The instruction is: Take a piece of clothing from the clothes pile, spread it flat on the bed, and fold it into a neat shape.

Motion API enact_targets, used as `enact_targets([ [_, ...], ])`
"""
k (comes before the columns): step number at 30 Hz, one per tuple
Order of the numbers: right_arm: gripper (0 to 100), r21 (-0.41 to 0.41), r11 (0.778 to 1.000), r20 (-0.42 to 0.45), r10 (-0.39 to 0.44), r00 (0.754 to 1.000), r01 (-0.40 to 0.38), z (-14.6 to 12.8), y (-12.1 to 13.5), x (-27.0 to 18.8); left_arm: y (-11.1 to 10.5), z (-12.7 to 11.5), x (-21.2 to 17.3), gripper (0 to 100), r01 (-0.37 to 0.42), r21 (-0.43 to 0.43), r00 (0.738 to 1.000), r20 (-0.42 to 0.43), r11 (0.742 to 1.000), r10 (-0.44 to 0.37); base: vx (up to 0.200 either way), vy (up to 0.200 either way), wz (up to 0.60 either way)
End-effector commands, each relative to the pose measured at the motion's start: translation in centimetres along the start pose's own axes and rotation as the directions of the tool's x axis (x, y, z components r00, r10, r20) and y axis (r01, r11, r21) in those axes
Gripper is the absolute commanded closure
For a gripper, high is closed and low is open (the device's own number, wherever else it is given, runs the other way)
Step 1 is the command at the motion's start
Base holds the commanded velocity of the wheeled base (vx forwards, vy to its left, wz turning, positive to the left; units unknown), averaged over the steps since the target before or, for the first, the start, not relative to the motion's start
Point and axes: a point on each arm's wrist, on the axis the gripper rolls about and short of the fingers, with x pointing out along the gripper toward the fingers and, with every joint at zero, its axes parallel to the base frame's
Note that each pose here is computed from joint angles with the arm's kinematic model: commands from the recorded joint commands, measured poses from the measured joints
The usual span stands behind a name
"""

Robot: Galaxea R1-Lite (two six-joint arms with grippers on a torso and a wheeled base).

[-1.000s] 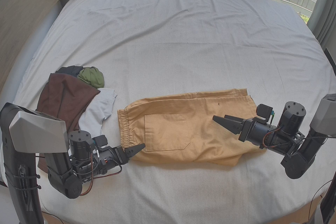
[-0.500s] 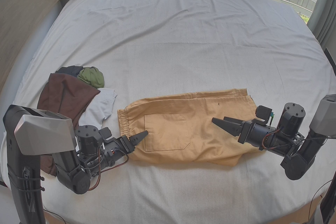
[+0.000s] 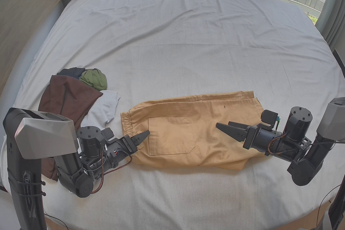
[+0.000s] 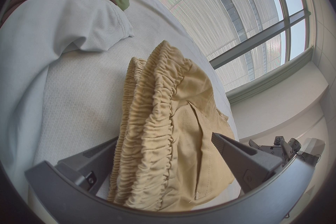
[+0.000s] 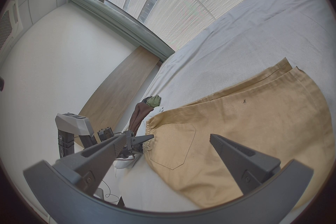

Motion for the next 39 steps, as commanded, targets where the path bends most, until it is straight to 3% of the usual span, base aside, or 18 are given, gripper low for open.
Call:
enact_targets([
  [1, 0, 0.002, 1.000, -0.004, -0.001, 1.000, 0.001, -0.1, -0.1, 0.0, 0.0, -0.1, 0.0, 100, 0.001, 0.000, 1.000, -0.002, 1.000, -0.001, 0.000, 0.000, 0.00],
  [5, 0, 0.007, 1.000, -0.015, -0.002, 1.000, 0.002, -0.4, -0.1, 0.1, 0.0, 0.1, -0.2, 100, 0.001, 0.000, 1.000, 0.002, 1.000, -0.001, 0.000, 0.000, 0.00],
  [11, 0, -0.012, 1.000, -0.055, -0.011, 0.998, 0.010, -1.7, -0.5, 0.5, -1.2, 2.3, -2.7, 100, 0.015, -0.002, 0.999, 0.050, 1.000, -0.015, 0.000, 0.000, 0.00],
  [18, 0, -0.008, 1.000, -0.089, -0.003, 0.996, 0.003, -2.7, -0.3, 1.0, -2.0, 2.8, -5.0, 100, 0.043, -0.001, 0.999, 0.028, 0.999, -0.043, 0.000, 0.000, 0.00],
  [23, 0, -0.014, 1.000, -0.114, -0.007, 0.993, 0.006, -3.5, -0.5, 1.2, -0.5, 3.5, -7.6, 100, -0.005, -0.022, 1.000, 0.022, 1.000, 0.006, 0.000, 0.000, 0.00],
  [32, 0, -0.018, 1.000, -0.146, 0.009, 0.989, -0.011, -4.5, -0.1, 1.7, 0.4, 5.2, -10.4, 100, 0.005, -0.040, 0.999, 0.042, 0.999, -0.003, 0.000, 0.000, 0.00],
  [39, 0, -0.017, 1.000, -0.151, 0.013, 0.988, -0.015, -4.6, 0.0, 1.7, 0.9, 5.1, -10.9, 100, -0.008, -0.052, 0.999, 0.032, 0.999, 0.009, 0.000, 0.000, 0.00],
])
